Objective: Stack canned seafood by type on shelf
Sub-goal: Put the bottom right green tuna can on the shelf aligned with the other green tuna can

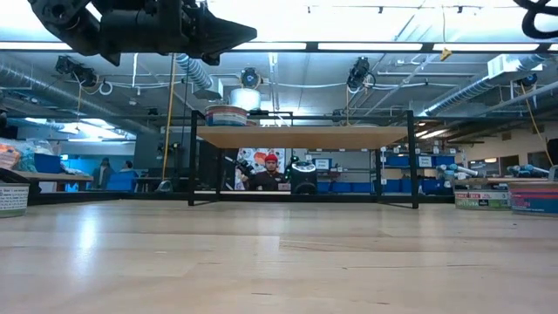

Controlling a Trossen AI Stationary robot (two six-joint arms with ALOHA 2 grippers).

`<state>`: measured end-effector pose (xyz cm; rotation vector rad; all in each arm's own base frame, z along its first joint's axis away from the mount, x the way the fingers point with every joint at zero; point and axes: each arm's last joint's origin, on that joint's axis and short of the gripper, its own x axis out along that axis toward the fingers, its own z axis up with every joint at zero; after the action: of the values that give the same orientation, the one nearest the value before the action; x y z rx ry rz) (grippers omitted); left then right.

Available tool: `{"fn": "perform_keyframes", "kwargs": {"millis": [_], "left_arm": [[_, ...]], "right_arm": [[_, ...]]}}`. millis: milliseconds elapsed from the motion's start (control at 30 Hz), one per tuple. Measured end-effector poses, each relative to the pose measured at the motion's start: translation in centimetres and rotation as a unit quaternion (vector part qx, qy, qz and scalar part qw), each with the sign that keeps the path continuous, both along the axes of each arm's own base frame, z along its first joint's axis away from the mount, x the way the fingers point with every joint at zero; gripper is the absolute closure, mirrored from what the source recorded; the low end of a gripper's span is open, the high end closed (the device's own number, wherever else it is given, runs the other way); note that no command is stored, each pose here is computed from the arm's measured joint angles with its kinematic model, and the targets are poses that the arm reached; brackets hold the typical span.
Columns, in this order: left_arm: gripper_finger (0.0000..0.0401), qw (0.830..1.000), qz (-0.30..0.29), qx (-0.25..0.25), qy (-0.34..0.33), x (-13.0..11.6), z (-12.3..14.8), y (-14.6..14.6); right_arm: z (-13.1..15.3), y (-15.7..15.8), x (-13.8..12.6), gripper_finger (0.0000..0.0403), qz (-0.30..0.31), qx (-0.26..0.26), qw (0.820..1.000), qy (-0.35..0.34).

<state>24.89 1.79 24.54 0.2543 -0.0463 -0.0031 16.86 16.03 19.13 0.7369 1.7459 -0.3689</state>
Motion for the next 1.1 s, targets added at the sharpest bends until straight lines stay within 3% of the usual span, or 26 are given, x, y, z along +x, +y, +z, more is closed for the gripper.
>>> {"fn": "perform_keyframes", "kwargs": {"millis": [433,800,1100], "left_arm": [[0.0396,1.0,0.0,-0.001,0.006,0.0,-0.1,0.0],[0.0396,1.0,0.0,-0.002,0.007,0.0,-0.1,0.0],[0.0396,1.0,0.0,-0.011,0.01,0.0,-0.2,0.0]], "right_arm": [[-0.4,-0.3,0.9,0.001,-0.011,-0.011,1.0,-0.022],[-2.5,0.5,1.0,0.0009,0.063,-0.036,0.997,-0.002],[-2.6,1.5,0.0,0.0009,0.092,-0.035,0.995,0.004]]}}
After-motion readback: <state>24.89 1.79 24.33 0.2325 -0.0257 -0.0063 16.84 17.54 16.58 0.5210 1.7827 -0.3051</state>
